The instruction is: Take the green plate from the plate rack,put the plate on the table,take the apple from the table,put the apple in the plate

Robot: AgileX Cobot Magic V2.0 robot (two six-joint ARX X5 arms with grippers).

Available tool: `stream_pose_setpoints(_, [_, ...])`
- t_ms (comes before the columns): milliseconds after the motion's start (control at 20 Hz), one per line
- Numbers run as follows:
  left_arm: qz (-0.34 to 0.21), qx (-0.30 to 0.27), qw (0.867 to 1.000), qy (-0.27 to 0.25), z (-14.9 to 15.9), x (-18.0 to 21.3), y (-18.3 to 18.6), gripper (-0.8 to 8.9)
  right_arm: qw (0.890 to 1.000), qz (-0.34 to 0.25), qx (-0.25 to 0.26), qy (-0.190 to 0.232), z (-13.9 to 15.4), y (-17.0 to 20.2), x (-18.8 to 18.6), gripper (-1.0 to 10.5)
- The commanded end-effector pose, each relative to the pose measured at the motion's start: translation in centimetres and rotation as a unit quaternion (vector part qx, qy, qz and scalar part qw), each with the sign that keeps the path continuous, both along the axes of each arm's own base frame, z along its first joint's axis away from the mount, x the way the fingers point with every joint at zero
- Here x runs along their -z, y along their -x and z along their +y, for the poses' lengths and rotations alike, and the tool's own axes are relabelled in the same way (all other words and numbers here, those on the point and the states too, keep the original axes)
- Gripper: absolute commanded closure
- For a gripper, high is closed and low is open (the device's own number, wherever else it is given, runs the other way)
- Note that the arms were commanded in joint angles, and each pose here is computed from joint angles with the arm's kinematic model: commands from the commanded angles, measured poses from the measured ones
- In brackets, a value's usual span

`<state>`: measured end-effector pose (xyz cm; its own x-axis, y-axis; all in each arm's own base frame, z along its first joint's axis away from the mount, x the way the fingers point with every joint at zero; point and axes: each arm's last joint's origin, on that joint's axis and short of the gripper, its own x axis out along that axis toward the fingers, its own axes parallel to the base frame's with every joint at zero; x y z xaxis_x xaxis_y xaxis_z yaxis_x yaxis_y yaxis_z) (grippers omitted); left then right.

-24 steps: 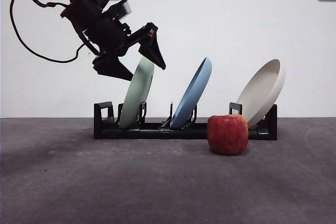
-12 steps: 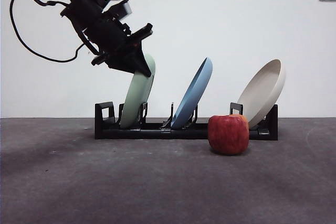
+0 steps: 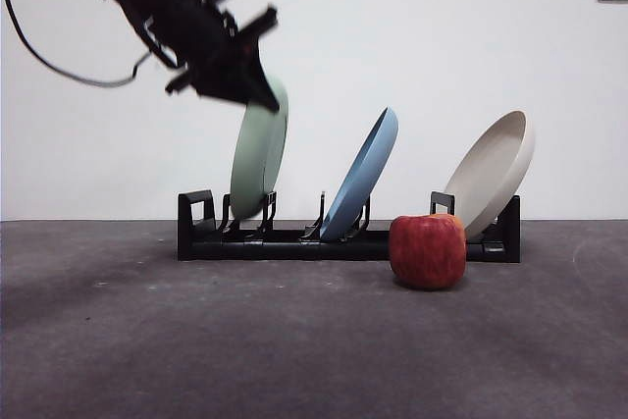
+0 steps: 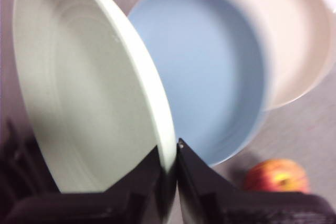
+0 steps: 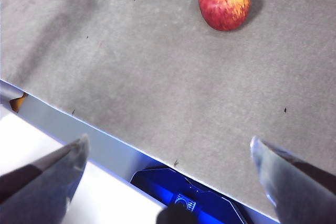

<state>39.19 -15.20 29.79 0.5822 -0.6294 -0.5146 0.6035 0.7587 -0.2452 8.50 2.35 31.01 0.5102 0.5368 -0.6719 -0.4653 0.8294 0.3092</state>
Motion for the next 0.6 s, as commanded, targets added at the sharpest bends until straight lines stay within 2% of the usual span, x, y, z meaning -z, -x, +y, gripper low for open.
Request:
stream_pose_setpoints(50, [-0.033,0.008,0.999,0.016,0.3,-2.5,1.2,8.22,1.0,-0.002,0.0,-0.002,0.0,0.0,-0.1,1.9])
stream_pose_setpoints(200, [-0.052,0.019,0.998,0.014,0.8,-5.4,3.6,8.22,1.0,-0.002,0.0,-0.001,0.0,0.0,-0.1,1.9])
stream_pose_setpoints(300, [-0.06,0.044,0.997,-0.013,0.7,-7.0,6.0,8.22,1.0,-0.002,-0.001,-0.001,0.0,0.0,-0.1,1.9])
stream_pose_setpoints(450, [-0.07,0.049,0.99,-0.117,0.3,-8.7,10.4,8.22,1.0,-0.002,0.0,-0.001,0.0,0.0,-0.1,1.9])
stream_pose_setpoints(600, [-0.065,0.058,0.971,-0.223,-1.2,-9.1,14.5,8.21,1.0,-0.002,0.0,-0.001,0.0,0.0,-0.1,1.9])
